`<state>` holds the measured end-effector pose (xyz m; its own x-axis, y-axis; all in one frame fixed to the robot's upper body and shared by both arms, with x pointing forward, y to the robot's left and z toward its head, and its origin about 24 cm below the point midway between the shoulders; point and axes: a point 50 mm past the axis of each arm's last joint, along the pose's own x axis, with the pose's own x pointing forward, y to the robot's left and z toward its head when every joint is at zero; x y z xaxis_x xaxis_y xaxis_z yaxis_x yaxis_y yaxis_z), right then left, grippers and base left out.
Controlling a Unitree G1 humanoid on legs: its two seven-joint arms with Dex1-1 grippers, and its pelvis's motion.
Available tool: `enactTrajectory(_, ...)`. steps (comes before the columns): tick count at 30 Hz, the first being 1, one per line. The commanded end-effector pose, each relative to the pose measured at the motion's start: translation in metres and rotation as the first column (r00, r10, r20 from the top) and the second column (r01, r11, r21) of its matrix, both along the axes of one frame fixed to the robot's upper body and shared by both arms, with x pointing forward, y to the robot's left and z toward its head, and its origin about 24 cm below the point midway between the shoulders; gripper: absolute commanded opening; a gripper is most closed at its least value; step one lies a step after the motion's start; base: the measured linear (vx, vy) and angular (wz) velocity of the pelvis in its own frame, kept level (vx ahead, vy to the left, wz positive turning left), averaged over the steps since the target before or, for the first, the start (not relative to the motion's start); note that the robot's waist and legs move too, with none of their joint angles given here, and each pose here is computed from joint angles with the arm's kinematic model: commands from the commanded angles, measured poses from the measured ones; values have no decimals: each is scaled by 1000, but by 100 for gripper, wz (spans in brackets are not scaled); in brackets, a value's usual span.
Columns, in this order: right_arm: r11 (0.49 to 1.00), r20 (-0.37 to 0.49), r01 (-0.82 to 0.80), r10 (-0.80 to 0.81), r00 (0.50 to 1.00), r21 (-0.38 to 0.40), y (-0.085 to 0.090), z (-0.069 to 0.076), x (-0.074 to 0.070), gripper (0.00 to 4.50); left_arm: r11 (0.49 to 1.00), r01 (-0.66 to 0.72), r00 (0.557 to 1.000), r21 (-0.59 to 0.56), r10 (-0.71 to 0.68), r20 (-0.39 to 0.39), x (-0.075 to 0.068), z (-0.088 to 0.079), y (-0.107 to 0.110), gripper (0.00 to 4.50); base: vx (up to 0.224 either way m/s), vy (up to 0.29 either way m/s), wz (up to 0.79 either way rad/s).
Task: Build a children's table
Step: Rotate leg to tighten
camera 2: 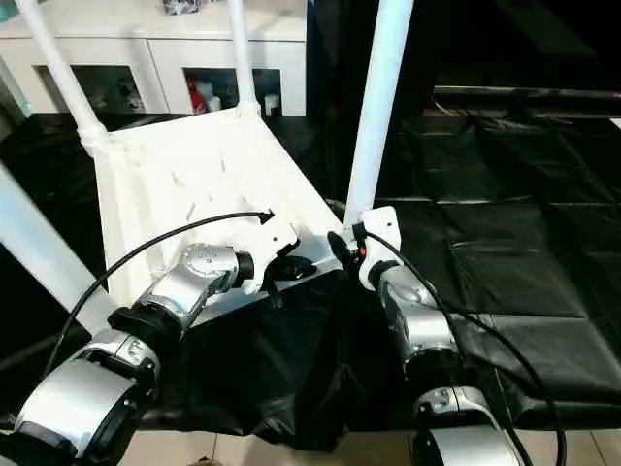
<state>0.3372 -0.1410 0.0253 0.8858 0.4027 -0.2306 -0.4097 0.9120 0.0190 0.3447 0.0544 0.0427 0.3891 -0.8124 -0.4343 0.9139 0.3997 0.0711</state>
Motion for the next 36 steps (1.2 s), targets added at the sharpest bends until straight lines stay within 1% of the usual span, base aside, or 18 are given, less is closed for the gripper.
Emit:
enactTrajectory(1, 973, -47, -229, 230, 972, 30, 31, -11, -13, 364, 996, 53, 998, -73, -50, 35, -2, 9, -14, 0, 0, 0, 0)
enactTrajectory(2, 969, -37, -247, 248, 968, 27, 29, -8, -13, 389, 995, 64, 997, -74, -61, 35, -2, 9, -12, 0, 0, 0, 0)
enactTrajectory(8, 903, 1, -430, 430, 903, 0, 9, 5, -18, 389, 984, 158, 987, -83, -157, 23, -8, 8, 4, 0, 0, 0, 0)
enactTrajectory(9, 882, 0, -471, 471, 882, -9, 2, 8, -20, 389, 980, 184, 983, -77, -183, 20, -9, 8, 10, 0, 0, 0, 0)
enactTrajectory(10, 857, -7, -515, 515, 857, -3, -4, 11, -22, 389, 973, 220, 976, -75, -220, 12, -11, 7, 15, 0, 0, 0, 0)
enactTrajectory(11, 857, -7, -515, 515, 857, -3, -4, 11, -22, 389, 973, 220, 976, -75, -220, 12, -11, 7, 15, 0, 0, 0, 0)
enactTrajectory(15, 778, -43, -629, 628, 777, -5, -23, 17, -31, 389, 949, 302, 952, -89, -306, -32, -17, 9, 32, 0, 0, 0, 0)
enactTrajectory(17, 759, -54, -651, 649, 759, -7, -27, 18, -33, 389, 943, 321, 944, -85, -326, -45, -18, 9, 37, 0, 0, 0, 0)
enactTrajectory(19, 738, -73, -675, 672, 737, -20, -32, 18, -35, 389, 928, 366, 925, -72, -371, -81, -22, 8, 46, 0, 0, 0, 0)
enactTrajectory(20, 737, -74, -676, 673, 736, -21, -33, 18, -35, 389, 927, 367, 924, -71, -372, -82, -23, 8, 46, 0, 0, 0, 0)
enactTrajectory(21, 731, -79, -682, 679, 730, -24, -33, 18, -35, 373, 926, 373, 922, -62, -378, -87, -23, 8, 49, 0, 0, 0, 0)
enactTrajectory(24, 723, -84, -690, 686, 722, -23, -33, 17, -35, 373, 925, 376, 921, -51, -379, -89, -24, 7, 52, 0, 0, 0, 0)
enactTrajectory(25, 722, -86, -692, 688, 721, -22, -33, 17, -35, 345, 925, 375, 921, -52, -379, -89, -24, 7, 52, 0, 0, 0, 0)
enactTrajectory(29, 709, -87, -705, 701, 707, -13, -31, 16, -36, 330, 925, 374, 921, -59, -378, -91, -24, 8, 53, 0, 0, 0, 0)
enactTrajectory(30, 706, -82, -708, 706, 704, -6, -29, 16, -36, 304, 925, 375, 921, -59, -379, -89, -24, 9, 53, 0, 0, 0, 0)
enactTrajectory(31, 705, -81, -709, 707, 703, -4, -29, 16, -36, 295, 925, 375, 921, -59, -379, -89, -24, 9, 54, 0, 0, 0, 0)
enactTrajectory(34, 700, -80, -714, 712, 697, 8, -28, 15, -37, 282, 926, 372, 922, -59, -376, -88, -24, 9, 53, 0, 0, 0, 0)
enactTrajectory(36, 706, -78, -708, 706, 703, 13, -27, 14, -38, 274, 931, 361, 928, -55, -364, -82, -23, 9, 52, 0, 0, 0, 0)
